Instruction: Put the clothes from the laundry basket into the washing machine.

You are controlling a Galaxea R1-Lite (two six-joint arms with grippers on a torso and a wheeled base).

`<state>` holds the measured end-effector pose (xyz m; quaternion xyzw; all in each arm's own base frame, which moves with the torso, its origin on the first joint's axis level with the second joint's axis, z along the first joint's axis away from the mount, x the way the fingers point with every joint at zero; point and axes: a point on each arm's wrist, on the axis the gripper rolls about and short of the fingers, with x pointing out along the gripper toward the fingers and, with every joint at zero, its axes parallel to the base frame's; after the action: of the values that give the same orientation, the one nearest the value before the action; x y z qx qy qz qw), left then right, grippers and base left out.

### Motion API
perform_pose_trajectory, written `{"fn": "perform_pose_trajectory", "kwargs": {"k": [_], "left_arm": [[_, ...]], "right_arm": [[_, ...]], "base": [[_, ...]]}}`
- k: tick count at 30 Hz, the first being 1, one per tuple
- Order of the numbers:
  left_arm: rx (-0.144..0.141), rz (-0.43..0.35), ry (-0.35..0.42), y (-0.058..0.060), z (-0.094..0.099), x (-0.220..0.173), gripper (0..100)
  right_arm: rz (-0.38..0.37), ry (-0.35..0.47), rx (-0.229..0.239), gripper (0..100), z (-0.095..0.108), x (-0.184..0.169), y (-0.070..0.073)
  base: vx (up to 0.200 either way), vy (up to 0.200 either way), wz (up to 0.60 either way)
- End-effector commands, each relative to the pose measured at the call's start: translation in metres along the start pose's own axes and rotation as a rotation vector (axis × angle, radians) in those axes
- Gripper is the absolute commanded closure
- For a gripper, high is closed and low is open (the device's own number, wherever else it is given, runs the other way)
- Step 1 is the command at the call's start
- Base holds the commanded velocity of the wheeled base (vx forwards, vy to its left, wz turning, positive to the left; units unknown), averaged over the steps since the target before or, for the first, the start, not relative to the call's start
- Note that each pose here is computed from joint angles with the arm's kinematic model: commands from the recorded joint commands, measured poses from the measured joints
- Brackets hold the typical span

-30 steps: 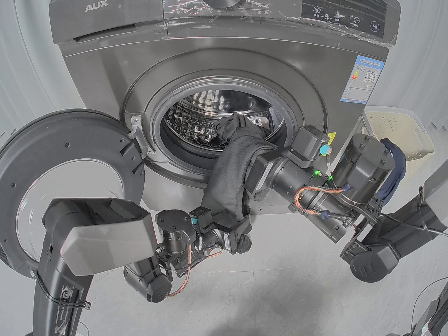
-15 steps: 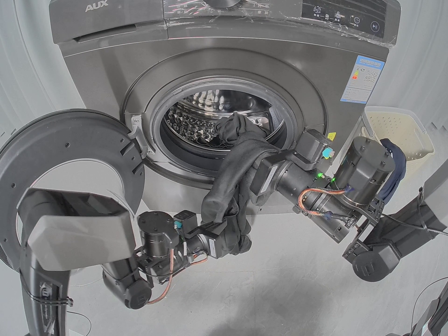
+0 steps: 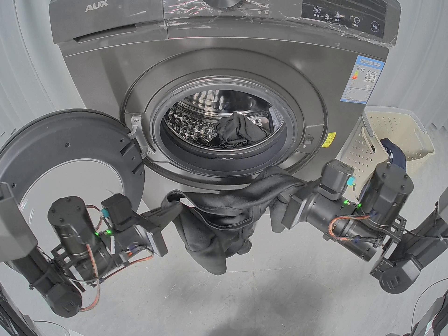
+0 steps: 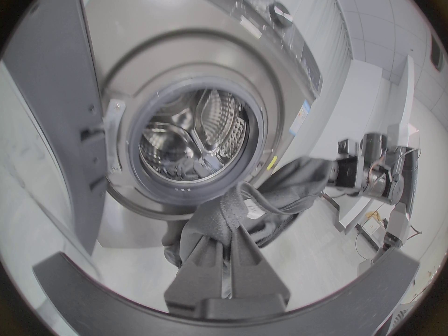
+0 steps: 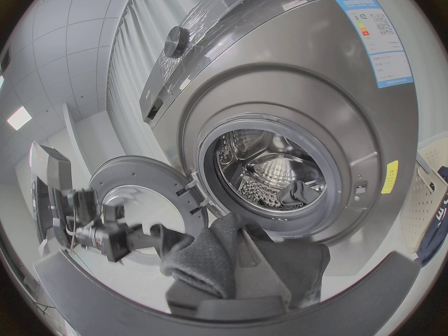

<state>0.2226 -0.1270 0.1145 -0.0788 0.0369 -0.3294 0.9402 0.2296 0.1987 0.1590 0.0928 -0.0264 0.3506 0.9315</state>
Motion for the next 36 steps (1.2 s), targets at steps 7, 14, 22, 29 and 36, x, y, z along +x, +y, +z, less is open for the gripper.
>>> {"fn": "perform_pose_trajectory", "kwargs": {"k": [7, 14, 22, 29, 36], "left_arm": [[0.071, 0.025, -0.249, 0.014, 0.063, -0.043, 100], [0.089, -0.009, -0.306, 0.014, 0.078, -0.035, 100], [0.094, -0.056, -0.337, 0.016, 0.088, -0.014, 100], [0.097, -0.052, -0.347, 0.016, 0.09, -0.014, 100], [0.094, -0.061, -0.346, 0.012, 0.09, -0.013, 100]], "right_arm": [[-0.063, -0.064, -0.009, 100, 0.019, -0.045, -0.035], [-0.069, -0.075, -0.007, 100, 0.021, -0.042, -0.039], [-0.082, -0.151, -0.02, 100, 0.029, -0.036, -0.04], [-0.125, -0.201, -0.022, 100, 0.037, -0.028, -0.041], [-0.168, -0.223, -0.029, 100, 0.043, -0.03, -0.044]], "base": [[0.0, 0.0, 0.0], [0.0, 0.0, 0.0], [0.0, 0.0, 0.0], [0.0, 0.0, 0.0], [0.0, 0.0, 0.0]]}}
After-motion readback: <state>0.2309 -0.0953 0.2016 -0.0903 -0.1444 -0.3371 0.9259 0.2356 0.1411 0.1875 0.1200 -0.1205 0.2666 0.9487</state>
